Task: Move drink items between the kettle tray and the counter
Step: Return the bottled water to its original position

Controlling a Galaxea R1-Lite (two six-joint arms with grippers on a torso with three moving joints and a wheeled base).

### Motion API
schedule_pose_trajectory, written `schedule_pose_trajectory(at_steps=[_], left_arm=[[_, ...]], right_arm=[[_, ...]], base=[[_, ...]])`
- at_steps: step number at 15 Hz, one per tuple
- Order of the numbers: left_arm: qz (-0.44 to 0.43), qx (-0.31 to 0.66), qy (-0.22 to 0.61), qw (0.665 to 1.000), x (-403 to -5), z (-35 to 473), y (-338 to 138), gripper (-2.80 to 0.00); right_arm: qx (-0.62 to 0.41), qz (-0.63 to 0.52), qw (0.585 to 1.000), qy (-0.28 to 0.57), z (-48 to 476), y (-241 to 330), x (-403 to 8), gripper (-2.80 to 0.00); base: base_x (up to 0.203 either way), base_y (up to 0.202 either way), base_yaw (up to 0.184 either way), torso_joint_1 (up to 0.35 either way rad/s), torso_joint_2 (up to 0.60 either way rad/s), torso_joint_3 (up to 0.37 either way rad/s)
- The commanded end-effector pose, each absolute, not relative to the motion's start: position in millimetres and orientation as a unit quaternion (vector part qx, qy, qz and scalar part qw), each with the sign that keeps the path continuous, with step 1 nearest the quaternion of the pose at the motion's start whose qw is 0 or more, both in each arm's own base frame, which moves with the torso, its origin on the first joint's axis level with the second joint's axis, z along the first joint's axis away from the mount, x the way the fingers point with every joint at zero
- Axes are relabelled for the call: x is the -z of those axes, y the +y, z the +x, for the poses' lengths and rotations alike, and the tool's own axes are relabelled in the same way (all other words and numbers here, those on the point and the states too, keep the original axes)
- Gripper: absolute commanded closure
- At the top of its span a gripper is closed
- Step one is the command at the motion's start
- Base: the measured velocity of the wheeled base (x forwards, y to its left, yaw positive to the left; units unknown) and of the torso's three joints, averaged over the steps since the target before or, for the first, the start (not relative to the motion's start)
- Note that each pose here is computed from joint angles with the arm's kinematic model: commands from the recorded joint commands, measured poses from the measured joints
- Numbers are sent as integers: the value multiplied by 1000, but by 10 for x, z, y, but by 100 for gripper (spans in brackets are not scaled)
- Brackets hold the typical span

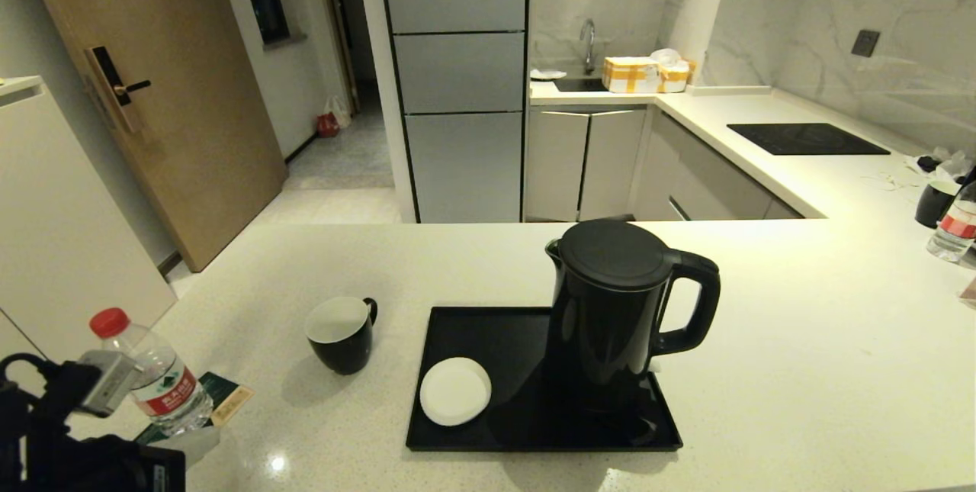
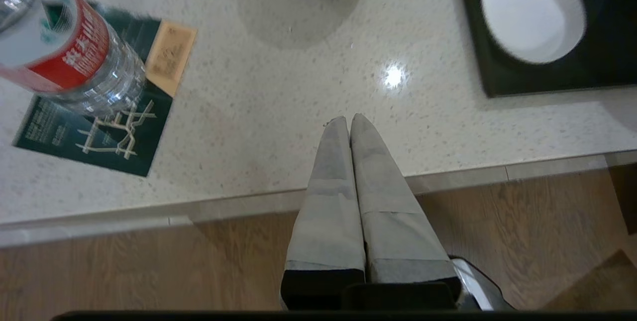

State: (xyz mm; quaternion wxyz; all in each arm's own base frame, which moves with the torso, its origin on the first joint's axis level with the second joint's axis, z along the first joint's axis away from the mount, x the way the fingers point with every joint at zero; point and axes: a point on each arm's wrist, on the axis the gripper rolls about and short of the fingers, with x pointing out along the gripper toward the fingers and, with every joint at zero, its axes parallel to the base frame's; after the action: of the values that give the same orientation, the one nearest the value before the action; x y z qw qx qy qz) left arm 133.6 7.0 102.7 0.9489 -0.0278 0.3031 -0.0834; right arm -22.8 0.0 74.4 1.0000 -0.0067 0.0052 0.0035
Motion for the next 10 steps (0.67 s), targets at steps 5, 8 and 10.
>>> schedule_pose_trajectory(at_steps=[5, 8, 10], left_arm=[[-39, 18, 323, 946, -935, 1409, 230, 0], [-32, -70, 314, 946, -957, 1399, 380, -280], [-27, -103, 273, 956, -1020, 1424, 452, -280]], right_arm=[[-4, -8, 1000, 7, -226, 0, -740, 0], [-4, -7, 1000, 7, -226, 0, -740, 0], [-4, -8, 1000, 7, -226, 0, -740, 0]], base=[[0, 0, 0, 0, 0, 0], [0, 0, 0, 0, 0, 0], [0, 0, 0, 0, 0, 0]])
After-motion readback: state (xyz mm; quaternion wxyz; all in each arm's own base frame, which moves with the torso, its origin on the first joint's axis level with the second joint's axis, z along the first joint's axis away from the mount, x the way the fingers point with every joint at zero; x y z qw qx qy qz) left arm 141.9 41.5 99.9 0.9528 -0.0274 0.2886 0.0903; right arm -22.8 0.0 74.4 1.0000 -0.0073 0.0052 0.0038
